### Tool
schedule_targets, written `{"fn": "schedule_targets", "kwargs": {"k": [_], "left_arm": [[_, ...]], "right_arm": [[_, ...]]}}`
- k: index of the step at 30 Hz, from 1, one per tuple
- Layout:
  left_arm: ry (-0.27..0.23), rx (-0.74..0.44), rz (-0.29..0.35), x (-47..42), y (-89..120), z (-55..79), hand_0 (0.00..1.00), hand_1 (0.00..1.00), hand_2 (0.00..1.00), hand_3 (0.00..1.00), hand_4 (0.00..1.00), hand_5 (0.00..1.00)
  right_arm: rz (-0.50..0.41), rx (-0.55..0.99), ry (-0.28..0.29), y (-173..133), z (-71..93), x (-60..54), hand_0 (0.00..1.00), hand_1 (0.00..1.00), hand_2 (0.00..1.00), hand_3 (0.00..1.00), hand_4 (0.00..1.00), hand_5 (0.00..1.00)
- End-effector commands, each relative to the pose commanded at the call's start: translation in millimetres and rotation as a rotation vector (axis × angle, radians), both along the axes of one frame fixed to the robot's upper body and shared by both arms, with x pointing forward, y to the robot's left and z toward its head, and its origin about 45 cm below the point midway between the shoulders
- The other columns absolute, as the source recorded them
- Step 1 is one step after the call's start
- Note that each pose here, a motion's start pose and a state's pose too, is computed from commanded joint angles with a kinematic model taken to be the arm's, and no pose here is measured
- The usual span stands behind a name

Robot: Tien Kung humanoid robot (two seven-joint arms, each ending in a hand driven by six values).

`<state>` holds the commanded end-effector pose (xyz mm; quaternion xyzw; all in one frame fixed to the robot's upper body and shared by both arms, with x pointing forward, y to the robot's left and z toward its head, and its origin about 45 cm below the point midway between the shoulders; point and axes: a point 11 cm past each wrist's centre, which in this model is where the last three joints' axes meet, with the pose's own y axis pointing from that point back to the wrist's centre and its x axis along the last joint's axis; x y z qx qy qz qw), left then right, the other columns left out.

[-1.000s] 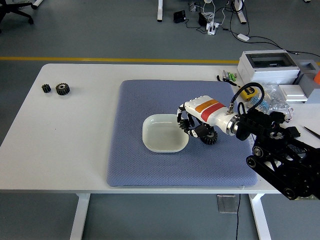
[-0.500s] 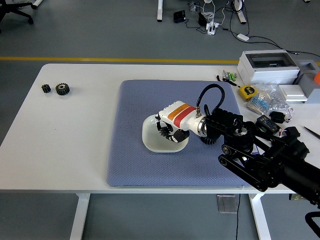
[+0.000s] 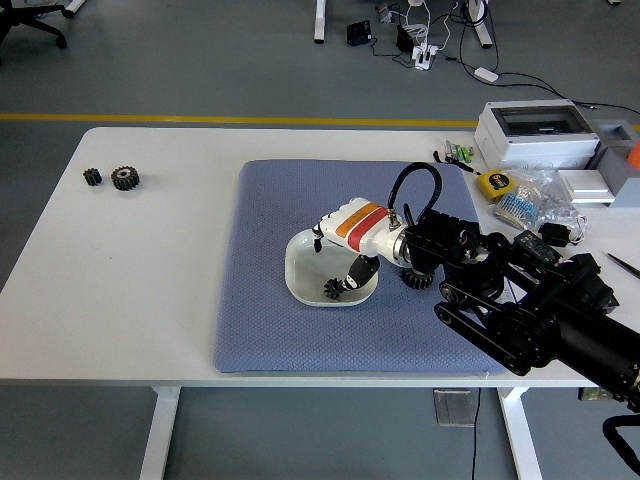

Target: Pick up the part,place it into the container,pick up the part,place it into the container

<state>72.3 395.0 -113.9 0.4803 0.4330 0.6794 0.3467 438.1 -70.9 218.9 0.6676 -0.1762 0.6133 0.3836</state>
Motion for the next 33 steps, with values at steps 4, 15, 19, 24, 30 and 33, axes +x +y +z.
{"fn": "schedule_targets", "kwargs": {"k": [4,15,19,24,30,33], "left_arm": [[0.001,0.001,0.001,-1.0,0.2,-0.1,0.712,0.722,0.766,0.608,0.696,0.546],[0.006,0.0,0.002,-4.5,0.5,-0.6,0.712,0.722,0.766,0.608,0.695,0.547],[0.006,0.0,-0.001,-4.5,0.4,-0.7,0.712,0.722,0.765,0.607,0.695,0.548],[0.006,-0.001,-0.003,-3.9,0.2,-0.6,0.712,0.722,0.766,0.607,0.694,0.547],[0.007,0.0,-0.003,-4.1,0.4,-0.6,0.712,0.722,0.765,0.605,0.691,0.547],[0.006,-0.001,-0.002,-4.1,0.3,-0.6,0.712,0.722,0.765,0.605,0.691,0.547]], "right_arm": [[-0.018,0.024,-0.005,-8.6,8.0,3.6,0.376,0.57,0.765,0.754,0.998,0.321],[-0.141,0.096,0.079,-70.8,26.0,11.1,0.422,0.602,0.747,0.786,0.998,0.324],[-0.21,0.128,0.147,-96.9,14.8,14.1,0.559,0.666,0.749,0.797,0.998,0.347],[-0.267,0.141,0.177,-119.0,-0.8,17.8,0.652,0.678,0.726,0.753,0.998,0.31],[-0.303,0.116,0.197,-133.7,-19.2,16.3,0.653,0.668,0.714,0.707,0.998,0.303],[-0.305,0.116,0.203,-135.3,-27.8,13.4,0.653,0.668,0.714,0.707,0.998,0.303]]}}
